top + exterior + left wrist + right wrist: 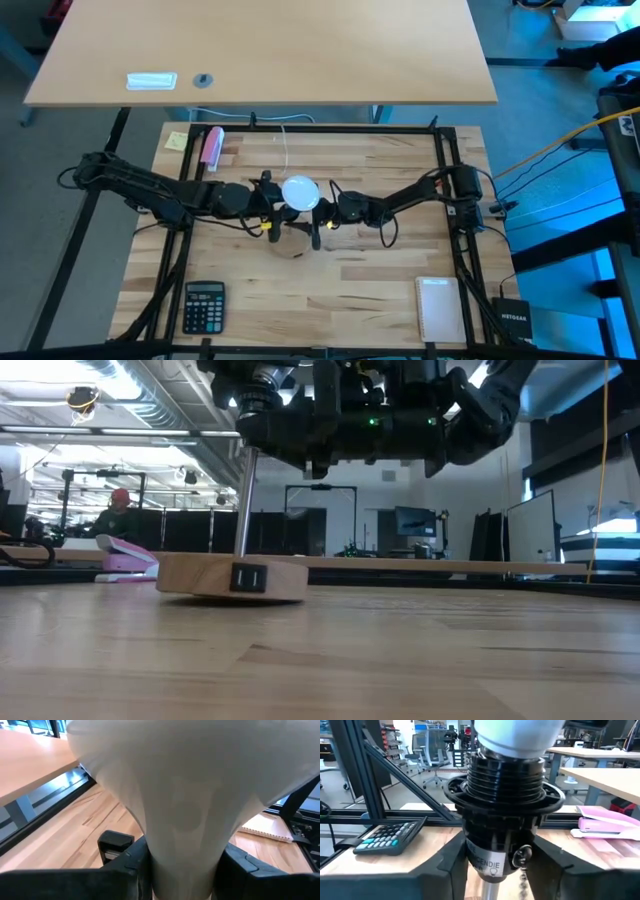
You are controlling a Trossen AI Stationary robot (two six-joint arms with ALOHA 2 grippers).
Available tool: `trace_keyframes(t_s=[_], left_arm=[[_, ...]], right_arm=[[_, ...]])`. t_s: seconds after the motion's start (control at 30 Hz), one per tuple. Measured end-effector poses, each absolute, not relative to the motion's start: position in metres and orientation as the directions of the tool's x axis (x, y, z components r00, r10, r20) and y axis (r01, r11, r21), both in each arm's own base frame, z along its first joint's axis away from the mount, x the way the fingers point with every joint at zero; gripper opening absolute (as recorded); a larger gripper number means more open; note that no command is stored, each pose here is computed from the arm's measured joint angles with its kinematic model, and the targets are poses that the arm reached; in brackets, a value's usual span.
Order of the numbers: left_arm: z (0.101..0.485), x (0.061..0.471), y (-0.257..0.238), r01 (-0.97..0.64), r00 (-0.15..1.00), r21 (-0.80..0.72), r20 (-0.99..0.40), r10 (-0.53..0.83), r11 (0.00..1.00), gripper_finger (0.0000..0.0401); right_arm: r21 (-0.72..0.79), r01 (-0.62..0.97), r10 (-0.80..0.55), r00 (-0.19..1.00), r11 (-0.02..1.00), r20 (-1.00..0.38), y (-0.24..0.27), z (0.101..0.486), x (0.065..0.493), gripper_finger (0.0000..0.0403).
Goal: Screw lightbulb
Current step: Insert the lightbulb into the desk lamp
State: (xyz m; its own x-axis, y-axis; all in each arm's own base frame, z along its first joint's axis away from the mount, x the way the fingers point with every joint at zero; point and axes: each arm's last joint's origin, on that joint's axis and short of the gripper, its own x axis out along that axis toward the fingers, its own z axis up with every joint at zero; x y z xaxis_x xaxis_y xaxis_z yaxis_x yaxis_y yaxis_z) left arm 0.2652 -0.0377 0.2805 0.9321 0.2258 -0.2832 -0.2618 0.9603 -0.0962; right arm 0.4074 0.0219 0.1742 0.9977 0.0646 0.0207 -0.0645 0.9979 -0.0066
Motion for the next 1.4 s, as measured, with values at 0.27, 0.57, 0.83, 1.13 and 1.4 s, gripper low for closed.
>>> trace_keyframes(t_s=[0.27,0.57,0.83,1.13,1.4], left_arm=[[0.283,0.266,-0.035,-0.342,0.919,-0.086,-0.24,0.313,0.936,0.0136],[0.289,0.267,-0.037,-0.501,0.858,-0.025,-0.142,0.493,0.865,0.0136],[0.278,0.28,-0.037,-0.603,0.791,0.017,-0.122,0.6,0.798,0.0136],[0.277,0.283,-0.042,-0.604,0.795,-0.02,-0.091,0.6,0.797,0.0136],[0.269,0.279,-0.05,-0.604,0.793,-0.007,-0.095,0.601,0.797,0.0136]], right_arm=[[-0.079,0.108,-0.105,0.994,0.991,0.032,0.023,0.175,0.407,0.0153],[-0.034,0.252,-0.249,0.966,0.967,0.066,0.02,0.182,0.409,0.0153],[0.041,0.259,-0.261,0.964,0.965,0.055,0.019,0.181,0.409,0.0153],[0.048,0.259,-0.262,0.962,0.965,0.078,0.02,0.183,0.409,0.0153],[0.043,0.242,-0.245,0.967,0.969,0.075,0.02,0.182,0.409,0.0153]])
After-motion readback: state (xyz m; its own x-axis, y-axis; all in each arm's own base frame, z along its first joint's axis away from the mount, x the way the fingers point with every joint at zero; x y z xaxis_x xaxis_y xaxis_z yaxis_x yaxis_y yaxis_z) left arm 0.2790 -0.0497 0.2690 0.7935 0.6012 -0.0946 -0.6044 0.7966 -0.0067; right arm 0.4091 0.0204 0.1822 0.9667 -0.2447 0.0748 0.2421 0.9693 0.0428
